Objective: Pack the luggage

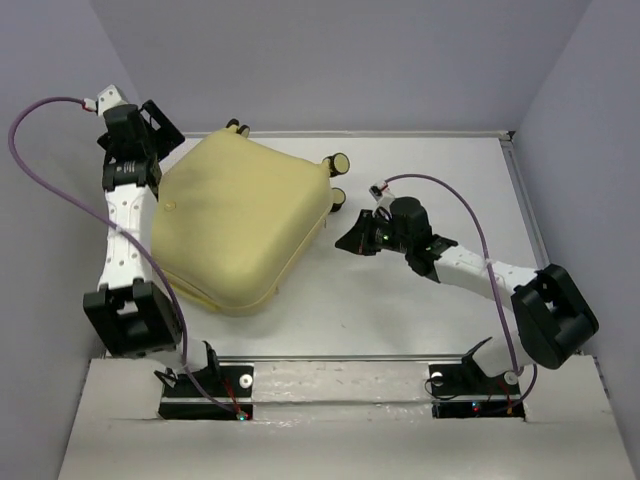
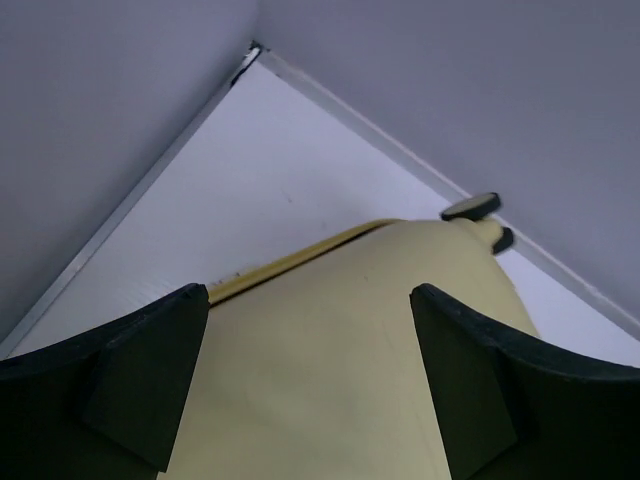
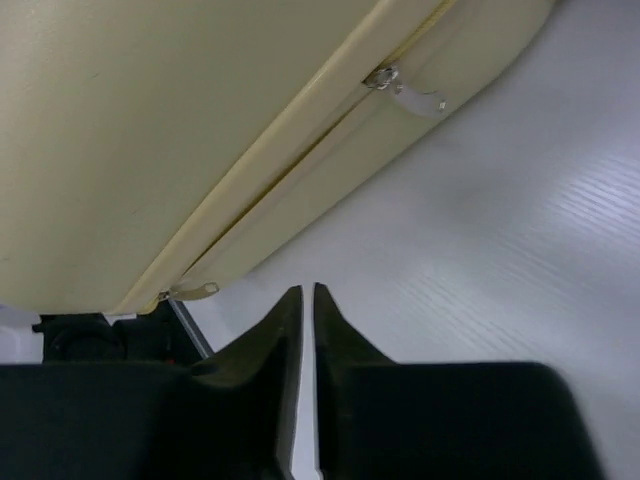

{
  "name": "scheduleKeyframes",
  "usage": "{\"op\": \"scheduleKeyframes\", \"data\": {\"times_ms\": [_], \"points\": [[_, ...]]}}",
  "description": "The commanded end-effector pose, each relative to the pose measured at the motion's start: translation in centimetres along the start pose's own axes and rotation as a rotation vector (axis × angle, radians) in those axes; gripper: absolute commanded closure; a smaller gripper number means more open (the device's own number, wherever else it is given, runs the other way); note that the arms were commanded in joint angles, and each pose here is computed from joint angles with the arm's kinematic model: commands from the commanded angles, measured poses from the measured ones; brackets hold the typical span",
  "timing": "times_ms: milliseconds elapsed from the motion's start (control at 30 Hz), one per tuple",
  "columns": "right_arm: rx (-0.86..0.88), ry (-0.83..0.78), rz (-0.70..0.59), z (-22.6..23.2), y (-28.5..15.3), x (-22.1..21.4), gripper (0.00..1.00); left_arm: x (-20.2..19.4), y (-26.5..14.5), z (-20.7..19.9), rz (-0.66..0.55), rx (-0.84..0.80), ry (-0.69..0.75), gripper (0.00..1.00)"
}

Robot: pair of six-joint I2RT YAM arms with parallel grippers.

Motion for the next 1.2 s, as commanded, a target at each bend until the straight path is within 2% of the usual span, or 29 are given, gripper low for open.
{"op": "scheduleKeyframes", "data": {"times_ms": [0,33,67,133,200,233,333,367,467,567,600,633,667,700,767,800,867,1000,1167], "points": [[0.192,-0.069,-0.062,4.4,-1.1,0.2,0.93,0.3,4.6,2.9,0.108,0.098,0.007,0.05],[0.186,-0.081,-0.058,4.2,-1.2,-0.3,0.93,-1.7,7.0,3.5,0.182,0.111,0.037,0.05],[0.165,-0.076,-0.05,3.3,-1.3,-0.9,0.93,-2.1,7.8,4.0,0.21,0.131,0.049,0.07],[0.152,-0.084,-0.038,2.5,-1.6,-1.8,0.93,-4.2,10.0,4.0,0.298,0.118,0.087,0.16],[0.141,-0.087,-0.042,2.1,-1.8,-2.0,0.93,-5.4,11.0,4.3,0.36,0.12,0.096,0.29],[0.131,-0.089,-0.027,1.7,-1.7,-2.6,0.93,-7.0,12.0,4.4,0.4,0.111,0.106,0.48],[0.1,-0.085,-0.017,0.6,-1.4,-3.0,0.93,-8.6,13.0,4.5,0.457,0.091,0.101,0.77],[0.09,-0.081,-0.014,0.3,-1.2,-3.1,0.93,-9.9,13.6,4.5,0.491,0.078,0.107,0.84],[0.076,-0.064,0.007,0.3,0.3,-3.1,0.93,-13.9,14.0,3.7,0.59,0.005,0.101,0.93],[0.053,-0.049,0.03,0.1,2.6,-3.3,0.93,-16.6,13.2,1.8,0.641,-0.076,0.099,0.94],[0.054,-0.045,0.028,0.3,3.2,-2.9,0.93,-19.2,12.8,1.6,0.662,-0.097,0.091,0.94],[0.08,-0.047,0.009,1.7,4.1,-1.7,0.93,-19.2,11.8,0.4,0.653,-0.157,0.07,0.94],[0.06,-0.035,0.018,1.0,5.4,-1.6,0.93,-19.8,11.1,-0.5,0.655,-0.193,0.048,0.94],[0.061,-0.034,0.012,1.2,6.1,-1.1,0.93,-22.2,10.4,-1.1,0.662,-0.229,0.017,0.94],[0.078,-0.034,-0.015,2.4,7.8,0.4,0.93,-22.9,8.5,-3.4,0.675,-0.321,-0.022,0.94],[0.085,-0.035,-0.028,2.8,8.1,1.0,0.93,-24.5,7.7,-3.8,0.686,-0.34,-0.032,0.94],[0.103,-0.033,-0.062,4.0,8.5,2.2,0.93,-24.6,6.4,-5.2,0.679,-0.385,-0.044,0.94],[0.1,-0.021,-0.142,4.1,6.7,5.2,0.93,-25.9,3.4,-9.9,0.676,-0.515,-0.053,0.94],[0.058,0.012,-0.215,1.2,3.3,9.1,0.93,-23.9,0.9,-16.4,0.615,-0.645,-0.065,0.94]]}}
Point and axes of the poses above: each gripper's point midway between its finger pads, its own y axis out along the fingers, its own z axis along the line the jaws close on, x = y × z, the point moved 2 cm from there along -y, back along the fingers, and after that the axes turned 15 degrees about y, right-handed, at the moved point
